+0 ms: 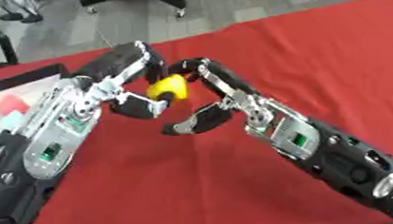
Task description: Pick up the objects with one hand, pass them to the other hand, and then place them into the box on the other side of the table.
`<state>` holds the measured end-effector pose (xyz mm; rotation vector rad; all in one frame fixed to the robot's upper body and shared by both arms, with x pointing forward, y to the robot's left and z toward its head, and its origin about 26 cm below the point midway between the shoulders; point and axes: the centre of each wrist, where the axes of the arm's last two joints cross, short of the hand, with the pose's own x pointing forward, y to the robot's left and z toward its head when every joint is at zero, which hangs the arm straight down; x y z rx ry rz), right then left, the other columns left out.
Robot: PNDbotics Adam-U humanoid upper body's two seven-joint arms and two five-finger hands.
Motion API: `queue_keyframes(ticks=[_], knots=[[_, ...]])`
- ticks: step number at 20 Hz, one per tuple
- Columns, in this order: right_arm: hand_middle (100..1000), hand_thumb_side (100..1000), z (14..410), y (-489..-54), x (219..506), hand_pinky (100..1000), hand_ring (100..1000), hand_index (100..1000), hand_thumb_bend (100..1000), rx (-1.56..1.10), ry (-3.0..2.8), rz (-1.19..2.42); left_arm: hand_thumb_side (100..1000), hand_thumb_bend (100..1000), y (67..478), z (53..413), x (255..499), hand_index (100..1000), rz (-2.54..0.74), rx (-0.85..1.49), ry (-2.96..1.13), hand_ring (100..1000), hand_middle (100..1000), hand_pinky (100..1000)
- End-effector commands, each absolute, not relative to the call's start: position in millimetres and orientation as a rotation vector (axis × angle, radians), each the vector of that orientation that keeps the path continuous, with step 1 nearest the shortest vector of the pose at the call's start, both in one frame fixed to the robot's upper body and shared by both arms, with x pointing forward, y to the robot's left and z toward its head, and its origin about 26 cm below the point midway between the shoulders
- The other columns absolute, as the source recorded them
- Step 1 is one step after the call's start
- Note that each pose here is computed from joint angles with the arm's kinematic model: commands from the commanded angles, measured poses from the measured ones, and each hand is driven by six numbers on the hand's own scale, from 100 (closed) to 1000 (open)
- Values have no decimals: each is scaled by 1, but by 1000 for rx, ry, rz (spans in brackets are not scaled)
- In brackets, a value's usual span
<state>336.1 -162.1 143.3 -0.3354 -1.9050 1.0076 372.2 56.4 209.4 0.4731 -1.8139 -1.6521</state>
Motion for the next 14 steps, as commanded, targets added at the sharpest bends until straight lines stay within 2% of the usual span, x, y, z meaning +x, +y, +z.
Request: queue_keyframes(ticks=[1, 7, 14], knots=[[648, 240, 151, -164, 338, 766, 828, 819, 736, -382, -1918, 994, 100, 187, 60, 221, 372, 407, -1651, 501, -1832, 550, 386, 725], [644, 240, 149, -168, 338, 762, 814, 815, 716, -414, -1903, 950, 100, 198, 73, 223, 376, 409, -1636, 531, -1802, 551, 387, 724], [642, 238, 149, -173, 337, 761, 789, 813, 706, -429, -1894, 919, 100, 174, 123, 234, 384, 411, -1498, 603, -1743, 548, 388, 727]])
